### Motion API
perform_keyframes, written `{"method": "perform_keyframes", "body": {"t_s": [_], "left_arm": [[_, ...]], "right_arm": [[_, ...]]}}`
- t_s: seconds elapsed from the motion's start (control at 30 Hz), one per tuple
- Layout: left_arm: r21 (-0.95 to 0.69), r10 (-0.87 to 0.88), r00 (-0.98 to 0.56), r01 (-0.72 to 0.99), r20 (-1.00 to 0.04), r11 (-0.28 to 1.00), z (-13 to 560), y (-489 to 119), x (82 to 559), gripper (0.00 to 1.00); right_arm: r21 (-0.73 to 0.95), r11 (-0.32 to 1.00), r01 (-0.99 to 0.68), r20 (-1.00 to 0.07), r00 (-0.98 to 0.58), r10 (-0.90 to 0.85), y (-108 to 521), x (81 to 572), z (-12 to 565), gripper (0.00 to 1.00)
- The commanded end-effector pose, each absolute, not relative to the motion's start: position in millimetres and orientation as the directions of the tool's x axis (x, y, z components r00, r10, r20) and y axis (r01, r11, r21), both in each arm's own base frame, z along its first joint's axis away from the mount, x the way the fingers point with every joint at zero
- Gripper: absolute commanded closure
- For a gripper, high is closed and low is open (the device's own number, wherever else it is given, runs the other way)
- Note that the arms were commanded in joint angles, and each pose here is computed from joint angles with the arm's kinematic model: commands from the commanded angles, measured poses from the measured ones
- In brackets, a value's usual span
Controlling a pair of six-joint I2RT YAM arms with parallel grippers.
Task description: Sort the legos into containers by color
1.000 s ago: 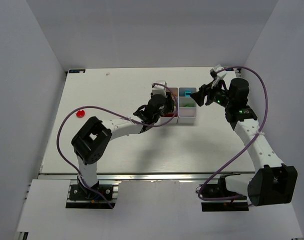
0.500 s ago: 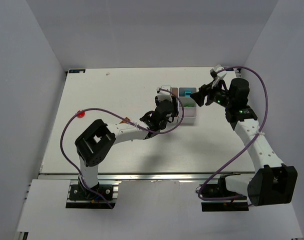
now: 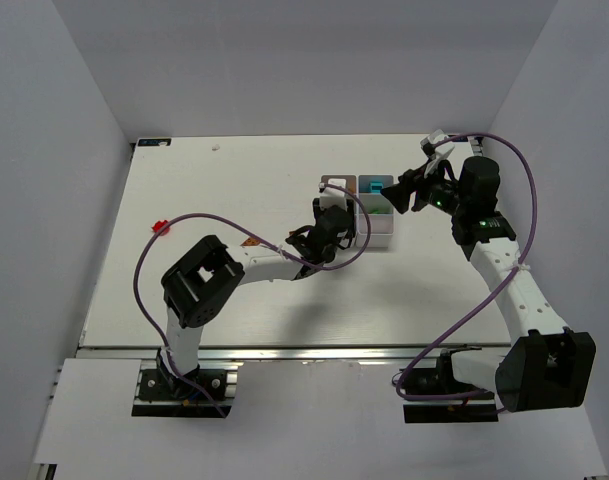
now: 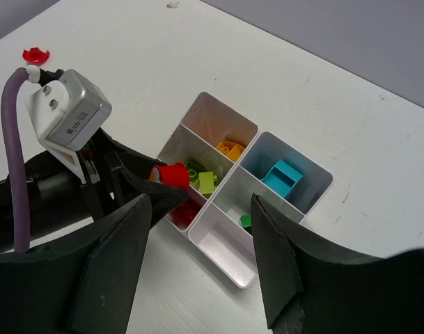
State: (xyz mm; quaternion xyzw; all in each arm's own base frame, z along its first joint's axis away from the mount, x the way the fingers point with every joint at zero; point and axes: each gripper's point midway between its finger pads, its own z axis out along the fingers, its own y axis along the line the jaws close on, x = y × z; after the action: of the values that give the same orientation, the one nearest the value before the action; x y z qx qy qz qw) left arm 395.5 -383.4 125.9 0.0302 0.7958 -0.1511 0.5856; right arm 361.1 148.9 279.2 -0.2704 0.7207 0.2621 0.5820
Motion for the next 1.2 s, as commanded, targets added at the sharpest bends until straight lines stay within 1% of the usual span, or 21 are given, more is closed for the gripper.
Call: {"method": "perform_keyframes", "body": {"t_s": [0.0, 0.3, 0.5, 0.6, 0.63, 0.7, 0.73, 0.77, 0.8, 0.87, 0.9, 0.97, 1.03, 1.07, 1.17], "left_arm": [[-0.227, -0.164, -0.269, 0.222, -0.949, 0.948, 152.5, -388.5, 402.5, 0.93], [-0.221, -0.159, -0.265, 0.223, -0.951, 0.949, 150.9, -391.6, 405.4, 0.85], [-0.216, -0.155, -0.263, 0.223, -0.952, 0.95, 147.7, -393.6, 406.6, 0.84], [-0.214, -0.155, -0.259, 0.218, -0.953, 0.952, 148.7, -392.6, 408.1, 0.77], [-0.214, -0.155, -0.257, 0.218, -0.954, 0.952, 149.3, -392.7, 408.3, 0.71], [-0.212, -0.153, -0.259, 0.217, -0.954, 0.953, 148.9, -392.0, 408.0, 0.63], [-0.211, -0.152, -0.261, 0.216, -0.953, 0.953, 147.6, -391.5, 407.7, 0.57], [-0.209, -0.15, -0.262, 0.214, -0.953, 0.954, 146.8, -390.6, 407.3, 0.47], [-0.205, -0.147, -0.263, 0.211, -0.953, 0.956, 145.6, -389.6, 407.1, 0.43], [-0.203, -0.143, -0.268, 0.211, -0.953, 0.956, 143.1, -388.6, 406.0, 0.38], [-0.202, -0.142, -0.269, 0.211, -0.953, 0.956, 142.9, -388.1, 405.7, 0.37], [-0.206, -0.146, -0.268, 0.209, -0.952, 0.956, 143.5, -387.9, 405.6, 0.3], [-0.206, -0.146, -0.267, 0.211, -0.953, 0.956, 144.4, -388.4, 405.8, 0.3], [-0.206, -0.147, -0.267, 0.212, -0.953, 0.955, 145.2, -389.0, 405.2, 0.27], [-0.208, -0.149, -0.265, 0.211, -0.953, 0.955, 147.2, -388.4, 405.8, 0.27]], "right_arm": [[0.053, 0.71, -0.702, -0.986, -0.148, -0.072, 149.3, 357.4, 288.5, 0.36], [0.056, 0.708, -0.704, -0.986, -0.151, -0.072, 149.3, 356.5, 286.3, 0.36], [0.058, 0.704, -0.708, -0.986, -0.152, -0.072, 149.9, 354.9, 285.4, 0.36], [0.058, 0.703, -0.709, -0.986, -0.152, -0.073, 150.1, 355.0, 284.9, 0.36], [0.058, 0.703, -0.709, -0.986, -0.152, -0.071, 149.8, 354.8, 285.5, 0.36], [0.059, 0.704, -0.708, -0.986, -0.154, -0.071, 149.2, 354.9, 284.8, 0.36], [0.059, 0.704, -0.708, -0.986, -0.154, -0.071, 149.2, 354.9, 284.8, 0.36], [0.06, 0.703, -0.709, -0.986, -0.153, -0.071, 149.4, 355.1, 285.0, 0.36], [0.06, 0.702, -0.71, -0.986, -0.153, -0.07, 150.0, 354.6, 285.1, 0.36], [0.06, 0.703, -0.709, -0.986, -0.153, -0.071, 149.4, 354.3, 284.7, 0.36], [0.059, 0.703, -0.709, -0.986, -0.152, -0.071, 149.4, 354.5, 285.0, 0.36], [0.059, 0.704, -0.708, -0.986, -0.152, -0.071, 148.8, 354.3, 284.8, 0.36], [0.061, 0.704, -0.708, -0.985, -0.155, -0.071, 148.8, 354.1, 283.8, 0.36], [0.06, 0.705, -0.707, -0.986, -0.153, -0.069, 148.3, 354.1, 284.6, 0.36], [0.059, 0.703, -0.709, -0.986, -0.152, -0.071, 149.0, 354.2, 284.5, 0.36]]}}
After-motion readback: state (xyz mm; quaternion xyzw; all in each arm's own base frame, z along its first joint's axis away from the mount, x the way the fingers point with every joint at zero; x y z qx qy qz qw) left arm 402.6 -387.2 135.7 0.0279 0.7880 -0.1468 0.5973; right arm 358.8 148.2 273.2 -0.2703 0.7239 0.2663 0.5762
